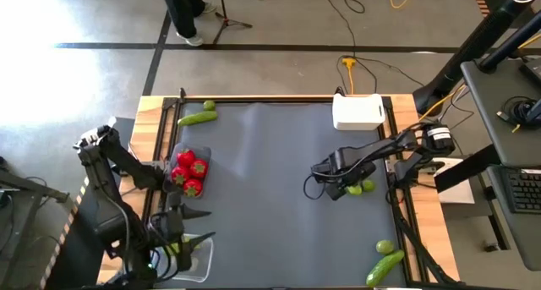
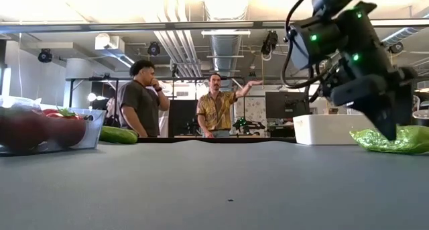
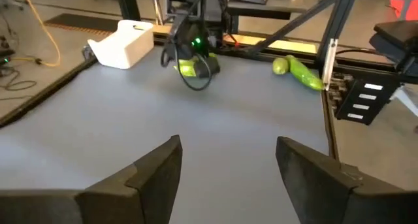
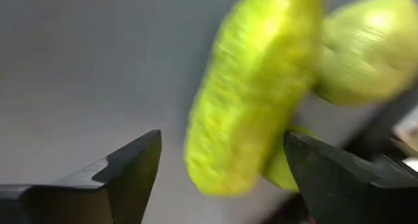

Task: Sort produce into baskets
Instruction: Put the middle right pickle into the transparent bin

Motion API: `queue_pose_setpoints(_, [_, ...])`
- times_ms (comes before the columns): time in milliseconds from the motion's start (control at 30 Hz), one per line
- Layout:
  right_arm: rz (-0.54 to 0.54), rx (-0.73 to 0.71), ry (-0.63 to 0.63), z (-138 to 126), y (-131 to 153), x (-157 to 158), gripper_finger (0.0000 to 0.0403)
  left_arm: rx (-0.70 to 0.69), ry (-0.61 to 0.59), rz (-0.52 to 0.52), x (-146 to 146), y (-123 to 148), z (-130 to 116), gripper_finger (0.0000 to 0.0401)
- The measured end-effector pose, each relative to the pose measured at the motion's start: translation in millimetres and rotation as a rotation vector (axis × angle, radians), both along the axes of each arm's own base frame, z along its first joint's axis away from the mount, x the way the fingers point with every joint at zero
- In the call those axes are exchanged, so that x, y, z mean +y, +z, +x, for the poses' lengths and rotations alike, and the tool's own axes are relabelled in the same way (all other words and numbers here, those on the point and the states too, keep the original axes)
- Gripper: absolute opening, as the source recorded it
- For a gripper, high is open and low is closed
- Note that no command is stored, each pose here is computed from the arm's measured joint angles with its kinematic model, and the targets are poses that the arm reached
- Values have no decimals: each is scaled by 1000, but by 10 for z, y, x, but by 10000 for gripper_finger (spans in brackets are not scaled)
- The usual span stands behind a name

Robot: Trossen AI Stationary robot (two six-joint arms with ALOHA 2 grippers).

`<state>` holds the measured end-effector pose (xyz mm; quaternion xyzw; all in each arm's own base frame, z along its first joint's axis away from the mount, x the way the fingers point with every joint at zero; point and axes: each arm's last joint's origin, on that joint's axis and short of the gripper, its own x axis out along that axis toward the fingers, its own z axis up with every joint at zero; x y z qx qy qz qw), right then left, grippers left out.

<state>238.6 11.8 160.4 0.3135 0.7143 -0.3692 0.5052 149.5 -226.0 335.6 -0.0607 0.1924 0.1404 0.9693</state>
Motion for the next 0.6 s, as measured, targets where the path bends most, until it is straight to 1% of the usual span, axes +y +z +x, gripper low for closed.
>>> queue_pose_setpoints(133, [-9,-68,-31,17,-111,-41,287,-10,-5,36,26,34,-14,231])
queue_pose_setpoints(333, [-36,-107,-91,-1,-207,-69,248,-12,-4,40,35,38,-17,231])
queue_pose_setpoints(467, [-40,-156,-95,56,-200,-67,206,-12,-5,40,33,35,-16,231])
queue_pose_setpoints(600, [-45,-249,-60,209,-105,-51,154,-11,-5,41,29,30,-14,231])
